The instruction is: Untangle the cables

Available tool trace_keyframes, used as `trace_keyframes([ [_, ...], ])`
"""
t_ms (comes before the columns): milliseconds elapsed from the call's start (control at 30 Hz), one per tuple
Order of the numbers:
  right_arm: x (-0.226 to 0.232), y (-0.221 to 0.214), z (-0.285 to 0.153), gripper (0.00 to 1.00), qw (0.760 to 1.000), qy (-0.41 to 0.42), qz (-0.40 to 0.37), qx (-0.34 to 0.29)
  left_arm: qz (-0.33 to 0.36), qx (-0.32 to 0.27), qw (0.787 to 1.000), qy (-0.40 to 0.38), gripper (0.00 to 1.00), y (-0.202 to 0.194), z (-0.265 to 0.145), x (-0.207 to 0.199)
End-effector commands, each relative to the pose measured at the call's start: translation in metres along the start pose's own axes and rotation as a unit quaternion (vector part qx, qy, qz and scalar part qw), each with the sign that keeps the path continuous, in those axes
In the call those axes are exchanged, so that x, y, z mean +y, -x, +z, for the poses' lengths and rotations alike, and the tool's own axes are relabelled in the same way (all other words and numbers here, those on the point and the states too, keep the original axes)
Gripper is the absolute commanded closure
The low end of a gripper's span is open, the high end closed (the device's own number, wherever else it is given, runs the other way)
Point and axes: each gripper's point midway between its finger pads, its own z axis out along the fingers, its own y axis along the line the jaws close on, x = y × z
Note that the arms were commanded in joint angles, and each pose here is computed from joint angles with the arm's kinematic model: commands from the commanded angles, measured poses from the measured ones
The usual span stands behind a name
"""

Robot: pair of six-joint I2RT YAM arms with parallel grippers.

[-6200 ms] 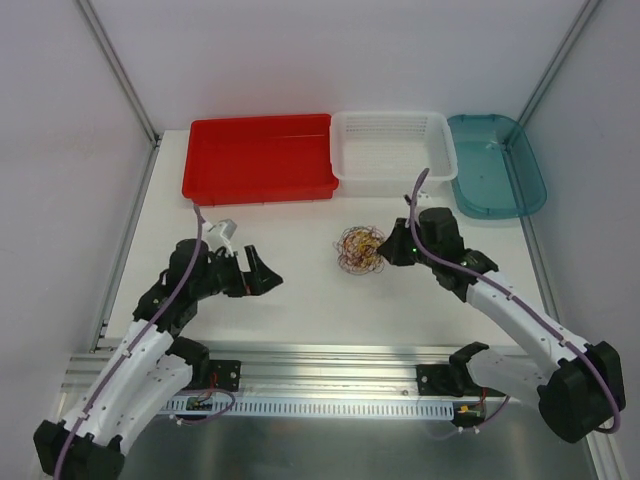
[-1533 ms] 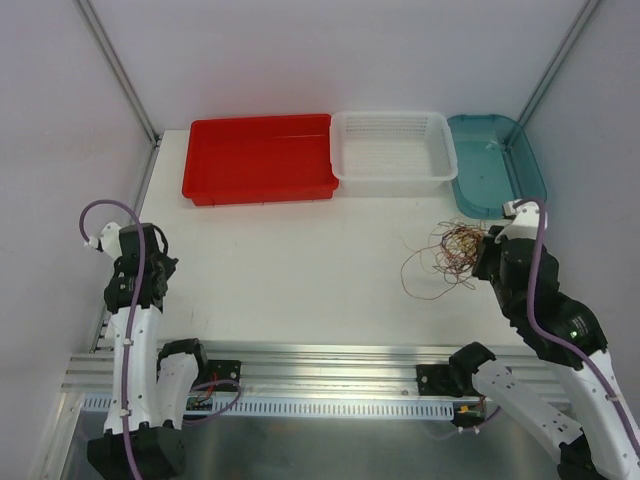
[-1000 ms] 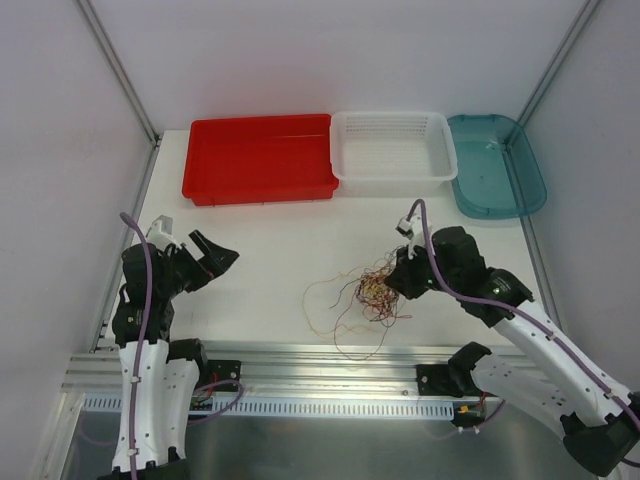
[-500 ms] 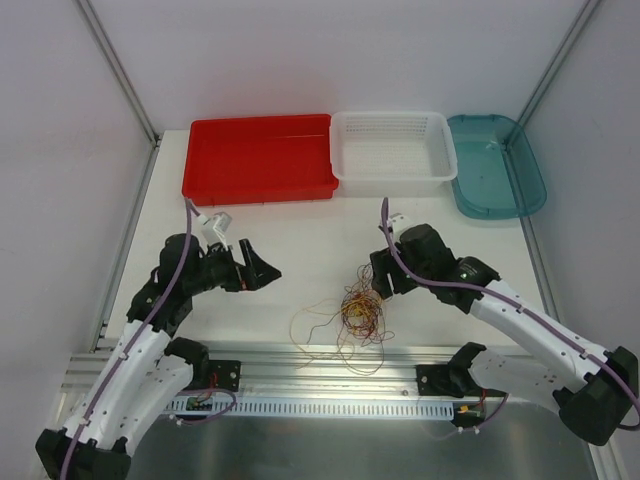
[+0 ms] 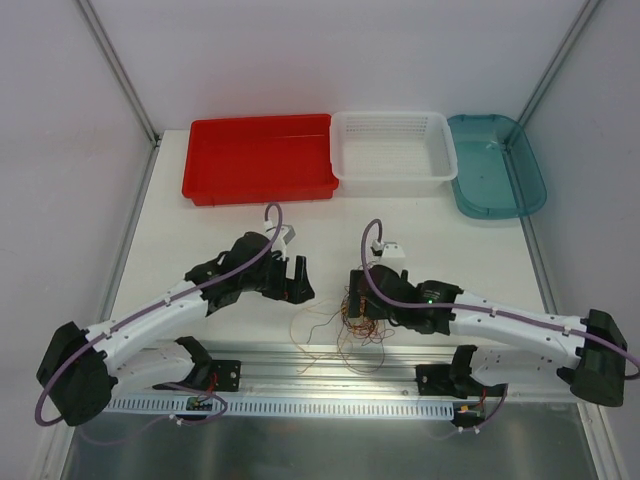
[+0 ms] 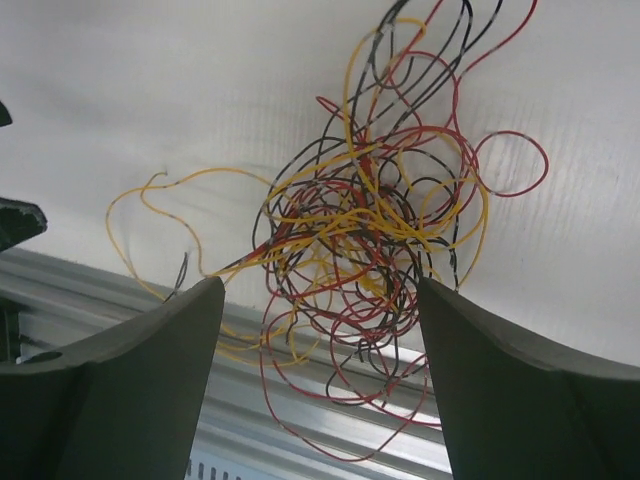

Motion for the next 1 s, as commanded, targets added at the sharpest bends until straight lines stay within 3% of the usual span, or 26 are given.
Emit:
trace_keyframes([
  [0, -0.005, -0.002, 0.019, 0.18, 0.995, -0.045, 0.087, -0.029, 0.045, -0.042, 0.998, 0.007, 0.10, 0.030, 0.009, -0.013],
  [67, -0.011, -0.007, 0.027, 0.20, 0.995, -0.060, 0.079, -0.028, 0.046, -0.031, 0.998, 0.009, 0.11, 0.026, 0.018, -0.013],
  [167, -0.020, -0.014, 0.040, 0.35, 0.995, -0.085, 0.053, -0.011, 0.051, -0.015, 0.999, 0.002, 0.14, 0.023, 0.030, -0.018],
  [267, -0.022, -0.021, 0.050, 0.65, 0.997, -0.074, 0.035, 0.013, 0.061, 0.004, 0.998, -0.007, 0.17, 0.019, 0.041, -0.027],
  [300, -0.024, -0.018, 0.052, 0.82, 0.997, -0.074, 0.029, 0.014, 0.069, 0.008, 0.997, -0.018, 0.17, 0.020, 0.043, -0.034],
  [400, -0.028, -0.010, 0.047, 0.99, 0.997, -0.073, -0.030, 0.020, 0.082, 0.026, 0.996, -0.024, 0.18, 0.018, 0.052, -0.038],
  [633, -0.016, 0.001, 0.040, 0.99, 0.990, 0.006, -0.137, 0.028, 0.105, 0.051, 0.993, -0.027, 0.22, 0.018, 0.073, -0.040],
  [800, -0.026, 0.002, 0.035, 0.99, 0.978, 0.006, -0.202, 0.050, 0.128, 0.045, 0.990, -0.034, 0.24, 0.031, 0.079, -0.047],
  [967, -0.020, -0.001, 0.034, 0.99, 0.976, 0.032, -0.208, 0.059, 0.146, 0.075, 0.985, -0.052, 0.39, 0.022, 0.092, -0.049],
])
